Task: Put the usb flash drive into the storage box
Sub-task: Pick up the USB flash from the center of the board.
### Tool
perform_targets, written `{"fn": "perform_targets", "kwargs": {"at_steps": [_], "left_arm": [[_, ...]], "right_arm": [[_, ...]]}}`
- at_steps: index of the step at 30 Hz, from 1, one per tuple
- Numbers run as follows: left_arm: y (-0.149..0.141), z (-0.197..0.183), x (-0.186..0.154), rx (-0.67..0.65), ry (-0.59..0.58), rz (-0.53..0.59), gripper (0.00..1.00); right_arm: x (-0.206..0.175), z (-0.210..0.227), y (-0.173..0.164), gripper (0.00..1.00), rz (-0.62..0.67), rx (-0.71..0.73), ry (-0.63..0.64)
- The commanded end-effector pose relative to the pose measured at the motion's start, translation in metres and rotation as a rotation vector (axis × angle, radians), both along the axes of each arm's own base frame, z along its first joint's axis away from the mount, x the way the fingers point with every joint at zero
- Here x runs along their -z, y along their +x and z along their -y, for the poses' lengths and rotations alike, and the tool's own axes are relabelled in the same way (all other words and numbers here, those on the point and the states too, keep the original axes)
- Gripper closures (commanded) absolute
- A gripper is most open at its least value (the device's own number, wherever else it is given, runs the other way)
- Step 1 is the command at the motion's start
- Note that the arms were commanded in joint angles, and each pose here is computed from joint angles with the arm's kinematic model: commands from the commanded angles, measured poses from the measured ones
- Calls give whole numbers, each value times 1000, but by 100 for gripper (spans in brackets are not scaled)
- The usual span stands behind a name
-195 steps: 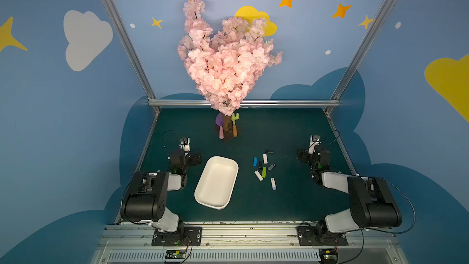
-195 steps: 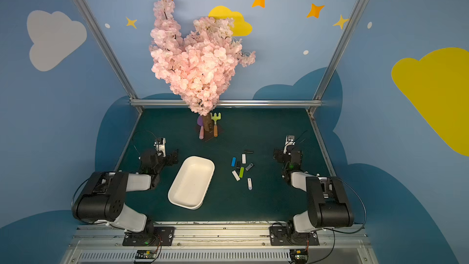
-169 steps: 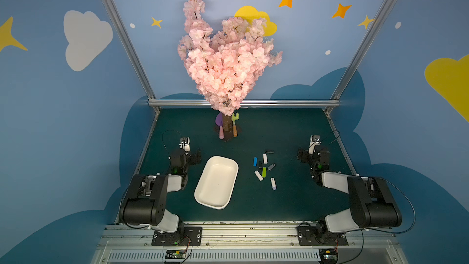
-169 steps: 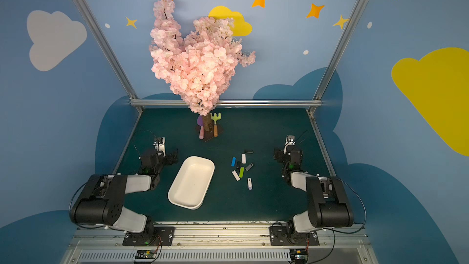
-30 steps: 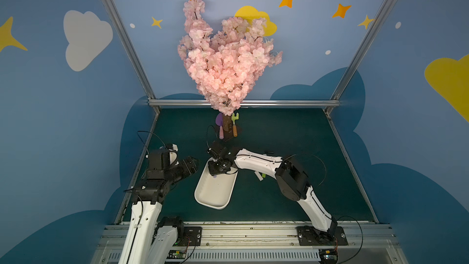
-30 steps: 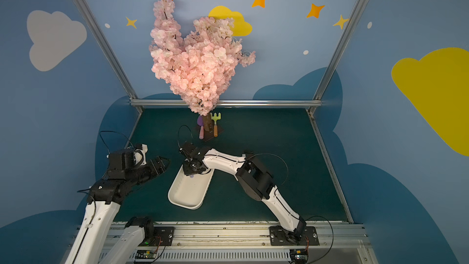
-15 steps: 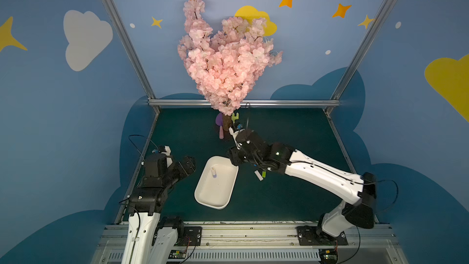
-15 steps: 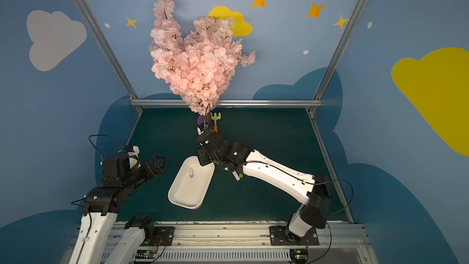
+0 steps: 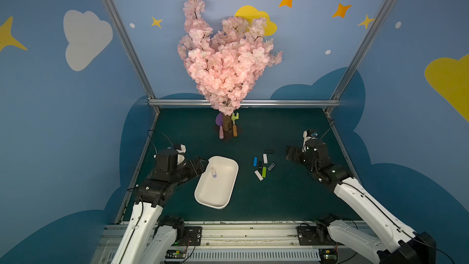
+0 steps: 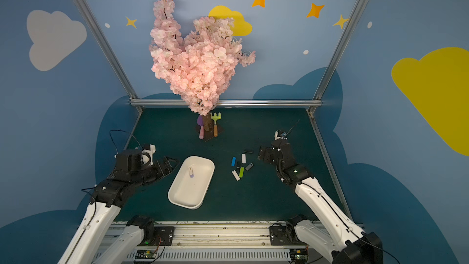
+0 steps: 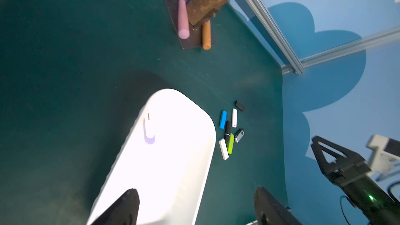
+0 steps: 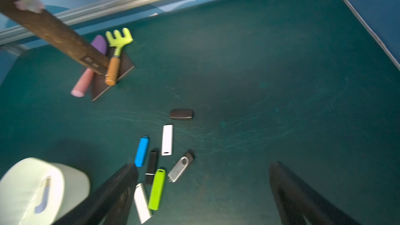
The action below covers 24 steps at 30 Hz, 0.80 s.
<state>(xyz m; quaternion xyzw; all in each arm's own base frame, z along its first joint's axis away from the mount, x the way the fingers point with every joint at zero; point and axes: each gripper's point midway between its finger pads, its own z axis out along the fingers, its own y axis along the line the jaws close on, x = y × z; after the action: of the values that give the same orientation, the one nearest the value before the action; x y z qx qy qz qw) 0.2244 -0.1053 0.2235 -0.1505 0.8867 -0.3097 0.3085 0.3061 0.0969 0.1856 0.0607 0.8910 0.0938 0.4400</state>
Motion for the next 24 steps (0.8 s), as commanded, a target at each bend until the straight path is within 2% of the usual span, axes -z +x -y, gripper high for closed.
{"fn": "perform_targets", "kwargs": {"at_steps": [1, 6, 11, 16, 19, 24], "left_arm": [[4, 14, -17, -14, 81, 0, 18], [12, 85, 9, 120, 275, -83, 21], [23, 145, 40, 165, 423, -187, 22], [33, 199, 75, 204, 476, -279, 23], [36, 223, 105, 225, 486, -342, 25], [46, 237, 146, 210, 518, -411, 31]], "right_arm": [[5, 12, 7, 2, 14, 88, 68], [8, 26, 2, 2, 15, 165, 80], [15, 44, -11, 2, 47, 236, 84], [5, 45, -14, 4, 163, 213, 120], [3, 46, -16, 4, 170, 214, 120], [8, 44, -13, 5, 146, 210, 118]]}}
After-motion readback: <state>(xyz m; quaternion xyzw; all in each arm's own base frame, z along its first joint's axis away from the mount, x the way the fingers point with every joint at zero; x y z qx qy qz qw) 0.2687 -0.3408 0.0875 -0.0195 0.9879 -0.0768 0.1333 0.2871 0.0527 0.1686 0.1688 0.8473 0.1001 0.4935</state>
